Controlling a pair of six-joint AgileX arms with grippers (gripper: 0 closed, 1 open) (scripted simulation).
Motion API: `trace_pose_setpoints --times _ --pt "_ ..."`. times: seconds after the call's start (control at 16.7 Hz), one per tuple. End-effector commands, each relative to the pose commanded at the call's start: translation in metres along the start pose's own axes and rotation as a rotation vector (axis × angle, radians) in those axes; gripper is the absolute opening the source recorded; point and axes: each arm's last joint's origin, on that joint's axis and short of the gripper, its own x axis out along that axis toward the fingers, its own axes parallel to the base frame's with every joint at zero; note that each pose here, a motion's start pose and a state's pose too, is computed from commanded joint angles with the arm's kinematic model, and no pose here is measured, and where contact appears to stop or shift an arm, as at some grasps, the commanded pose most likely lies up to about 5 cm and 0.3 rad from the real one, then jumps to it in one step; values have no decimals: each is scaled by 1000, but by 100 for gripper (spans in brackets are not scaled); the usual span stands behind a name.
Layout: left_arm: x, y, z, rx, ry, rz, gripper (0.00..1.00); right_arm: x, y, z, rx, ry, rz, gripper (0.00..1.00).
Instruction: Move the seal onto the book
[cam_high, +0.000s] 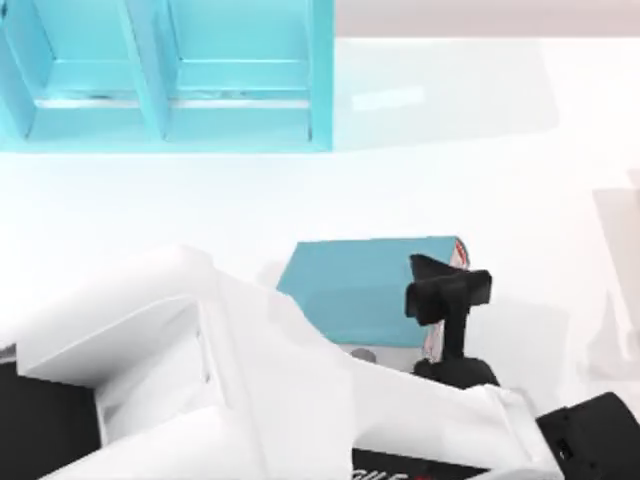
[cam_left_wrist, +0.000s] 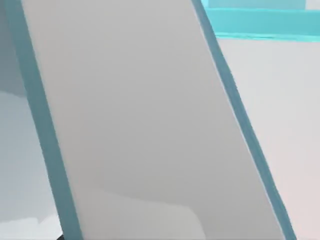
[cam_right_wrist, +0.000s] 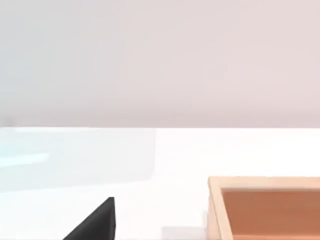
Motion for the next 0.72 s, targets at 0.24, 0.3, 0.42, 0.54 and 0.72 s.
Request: trace_pose_setpoints --times 0.24,0.3,0.42,0.54,0.72 --pt "-36 14 5 -8 9 29 100 0 0 0 0 0 0 100" --pt "-46 18 9 -3 5 32 100 0 0 0 0 0 0 100" --pt "-64 22 17 12 -8 32 100 0 0 0 0 0 0 100" --pt "-81 24 25 27 -21 21 100 0 0 0 0 0 0 100" --pt "-100 24 33 35 -32 0 100 0 0 0 0 0 0 100"
